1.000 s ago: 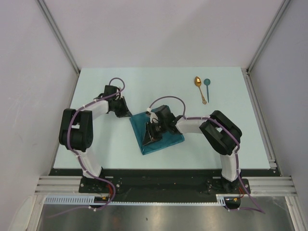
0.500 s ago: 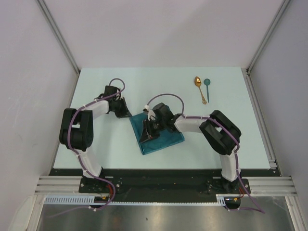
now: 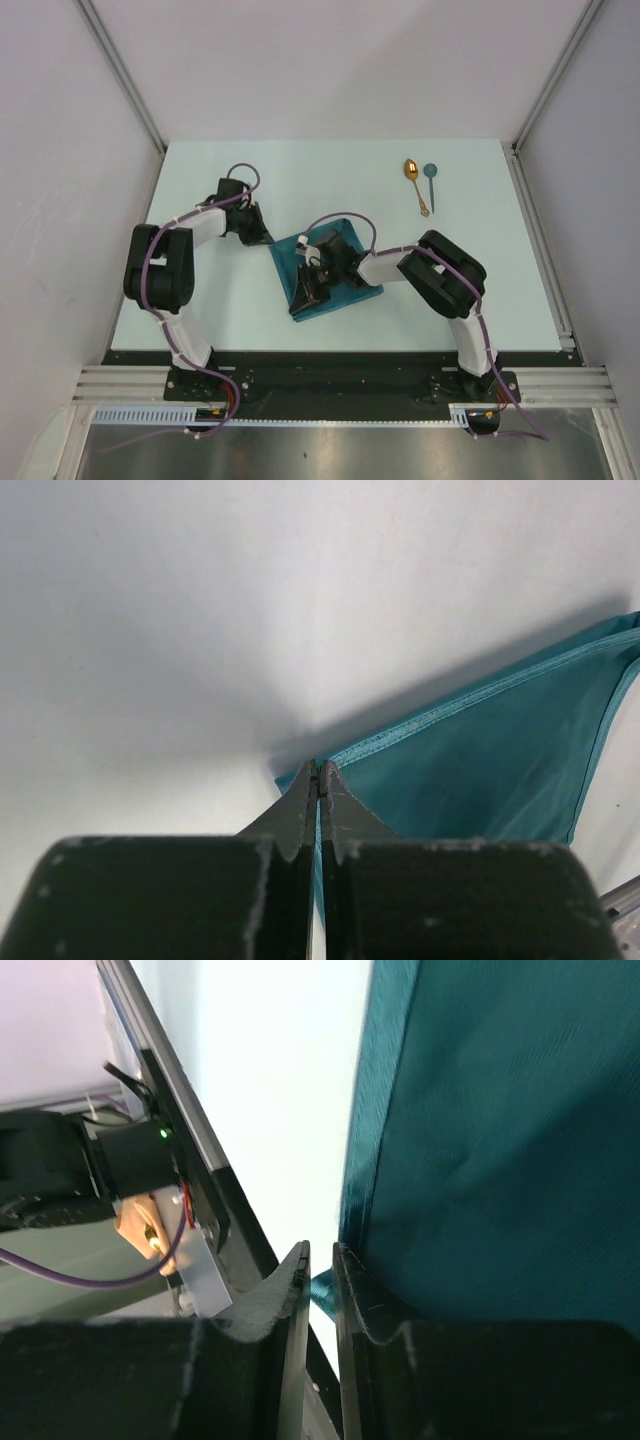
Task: Fold the napkin into a case and place the utensils inside
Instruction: Smooth out the upper triangle-folded napkin at the center of the board.
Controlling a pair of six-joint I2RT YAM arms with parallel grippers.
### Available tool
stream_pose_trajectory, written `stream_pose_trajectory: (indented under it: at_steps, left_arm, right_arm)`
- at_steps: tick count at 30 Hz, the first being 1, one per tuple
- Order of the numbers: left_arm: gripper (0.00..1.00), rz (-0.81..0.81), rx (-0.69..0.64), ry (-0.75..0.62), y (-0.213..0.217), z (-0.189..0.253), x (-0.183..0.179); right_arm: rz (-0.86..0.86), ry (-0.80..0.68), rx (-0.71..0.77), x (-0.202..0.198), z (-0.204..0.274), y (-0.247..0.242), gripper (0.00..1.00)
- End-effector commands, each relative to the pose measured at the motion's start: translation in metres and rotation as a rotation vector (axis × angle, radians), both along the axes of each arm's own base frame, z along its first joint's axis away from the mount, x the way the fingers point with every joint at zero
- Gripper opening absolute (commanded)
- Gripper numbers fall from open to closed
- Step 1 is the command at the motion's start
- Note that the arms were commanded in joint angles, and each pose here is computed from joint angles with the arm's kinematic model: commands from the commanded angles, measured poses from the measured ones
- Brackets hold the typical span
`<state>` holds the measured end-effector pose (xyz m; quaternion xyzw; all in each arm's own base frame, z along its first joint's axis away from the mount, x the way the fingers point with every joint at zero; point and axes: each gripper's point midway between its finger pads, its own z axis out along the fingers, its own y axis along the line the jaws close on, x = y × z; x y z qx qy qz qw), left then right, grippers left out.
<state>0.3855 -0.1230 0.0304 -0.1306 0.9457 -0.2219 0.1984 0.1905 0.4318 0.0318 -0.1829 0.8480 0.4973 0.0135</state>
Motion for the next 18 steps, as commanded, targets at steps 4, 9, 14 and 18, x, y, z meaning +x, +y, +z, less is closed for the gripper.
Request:
stream_pose_trajectory:
  at_steps: [4,9,14,18]
  left_arm:
    - [0.0,0.003,0.041,0.003,0.009,-0.006,0.006]
    - [0.0,0.005,0.037,0.005,0.008,-0.008,0.005]
    - [0.0,0.006,0.035,0.007,0.008,-0.009,0.004]
    - [0.0,0.009,0.038,0.01,0.009,-0.01,0.004]
  right_arm:
    - [0.02,-0.005,0.027,-0.011,0.002,0.0,0.18]
    - [0.031,-0.059,0.058,-0.006,0.031,0.007,0.19]
    - [0.045,-0.032,0.066,-0.013,0.024,0.009,0.19]
    - [0.049,0.002,0.038,-0.026,0.006,-0.001,0.19]
